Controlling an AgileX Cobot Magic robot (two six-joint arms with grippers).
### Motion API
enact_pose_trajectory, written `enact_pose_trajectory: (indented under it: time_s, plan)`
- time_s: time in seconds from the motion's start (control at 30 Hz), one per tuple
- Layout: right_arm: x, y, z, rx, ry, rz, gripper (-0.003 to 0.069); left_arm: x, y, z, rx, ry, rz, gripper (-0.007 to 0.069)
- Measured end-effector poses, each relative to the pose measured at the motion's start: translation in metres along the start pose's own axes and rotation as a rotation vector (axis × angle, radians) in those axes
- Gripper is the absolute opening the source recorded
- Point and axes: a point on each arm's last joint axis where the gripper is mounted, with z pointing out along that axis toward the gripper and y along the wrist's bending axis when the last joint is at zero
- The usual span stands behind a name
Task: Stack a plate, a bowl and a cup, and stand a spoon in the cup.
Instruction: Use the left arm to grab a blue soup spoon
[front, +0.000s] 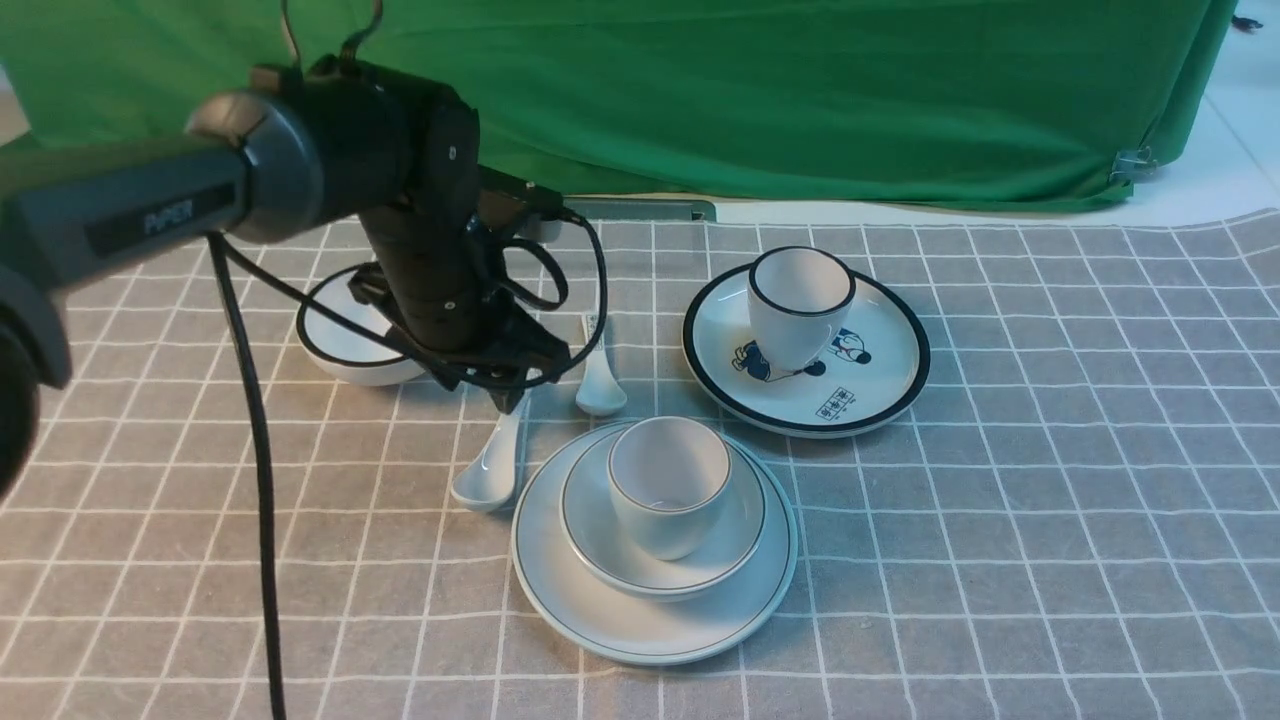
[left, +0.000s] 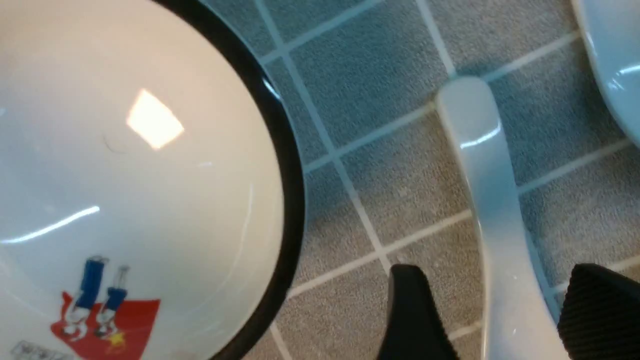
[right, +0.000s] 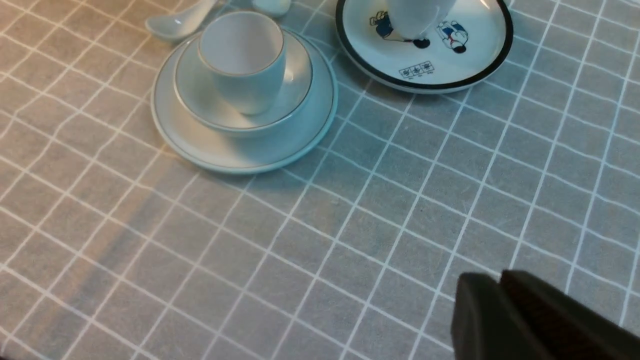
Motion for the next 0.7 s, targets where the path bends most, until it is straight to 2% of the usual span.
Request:
enact_pose_trajectory:
  time_s: [0.23, 0.5, 0.57, 0.7]
  plan:
    - [0.001, 0.000, 0.000, 0.004, 0.010, 0.004, 0.0090, -0.006, -0.003, 0.015, 0.027, -0.053, -0.026, 0.0414]
    - [0.002, -0.001, 0.000, 0.008, 0.020, 0.007, 0.0090, -0.004, -0.004, 0.038, 0.038, -0.014, -0.035, 0.0416]
    - [0.002, -0.001, 0.000, 0.008, 0.020, 0.007, 0.0090, -0.004, -0.005, 0.040, 0.043, -0.011, -0.040, 0.0408]
    - [0.002, -0.001, 0.000, 0.008, 0.020, 0.007, 0.0090, -0.004, -0.007, 0.044, 0.063, -0.007, -0.058, 0.0342]
